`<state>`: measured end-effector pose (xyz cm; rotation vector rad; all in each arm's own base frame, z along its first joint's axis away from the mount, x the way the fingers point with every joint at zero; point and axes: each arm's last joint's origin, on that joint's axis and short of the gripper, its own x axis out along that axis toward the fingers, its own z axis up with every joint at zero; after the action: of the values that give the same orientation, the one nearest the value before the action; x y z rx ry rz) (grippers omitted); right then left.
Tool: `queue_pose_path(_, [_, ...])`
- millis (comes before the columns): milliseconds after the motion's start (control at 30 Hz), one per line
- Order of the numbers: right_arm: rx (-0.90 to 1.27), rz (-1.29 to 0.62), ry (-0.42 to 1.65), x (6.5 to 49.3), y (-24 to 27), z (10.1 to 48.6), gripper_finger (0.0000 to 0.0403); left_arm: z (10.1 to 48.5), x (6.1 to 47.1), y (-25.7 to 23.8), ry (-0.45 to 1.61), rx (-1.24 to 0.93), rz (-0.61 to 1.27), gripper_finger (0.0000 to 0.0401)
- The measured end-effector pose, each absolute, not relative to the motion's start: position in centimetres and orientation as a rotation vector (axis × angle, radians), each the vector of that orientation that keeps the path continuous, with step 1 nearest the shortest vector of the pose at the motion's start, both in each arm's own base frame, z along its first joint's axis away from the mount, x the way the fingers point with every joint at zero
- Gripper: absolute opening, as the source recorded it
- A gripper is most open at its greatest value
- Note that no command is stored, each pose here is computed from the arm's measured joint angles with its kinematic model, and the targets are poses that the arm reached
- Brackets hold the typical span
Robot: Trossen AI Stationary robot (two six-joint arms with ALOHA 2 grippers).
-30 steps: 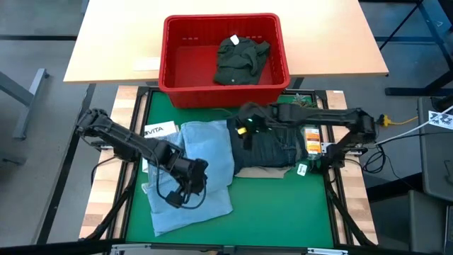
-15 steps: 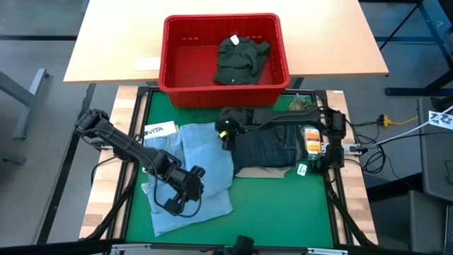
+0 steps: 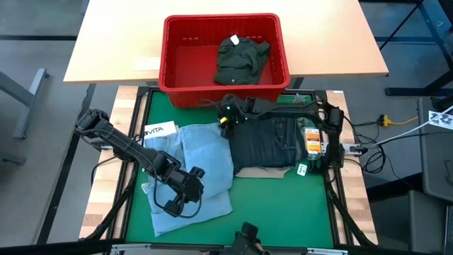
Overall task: Fold Laundry from Bin
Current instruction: Fold the light blue jeans
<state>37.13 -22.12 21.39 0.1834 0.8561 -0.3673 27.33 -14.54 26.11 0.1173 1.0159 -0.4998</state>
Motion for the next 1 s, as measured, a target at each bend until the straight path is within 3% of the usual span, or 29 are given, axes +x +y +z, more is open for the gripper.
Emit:
queue_pose_path(133, [0.255, -0.272, 0.838, 36.9, -22.7, 20.9, 0.0179, 26.1, 27.3, -14.5, 1.015, 0.117, -0.5, 0.0004])
queue_pose_path(467, [0.281, -0.225, 0.888, 37.4, -22.8, 18.5, 0.0179, 26.1, 27.3, -14.5, 1.014, 0.117, -0.5, 0.0004])
queue_pose_path(1000, [0.35, -0.183, 1.0, 36.5, -22.1, 17.9, 0.0179, 26.1, 27.4, -14.6, 1.012, 0.115, -0.502, 0.0004])
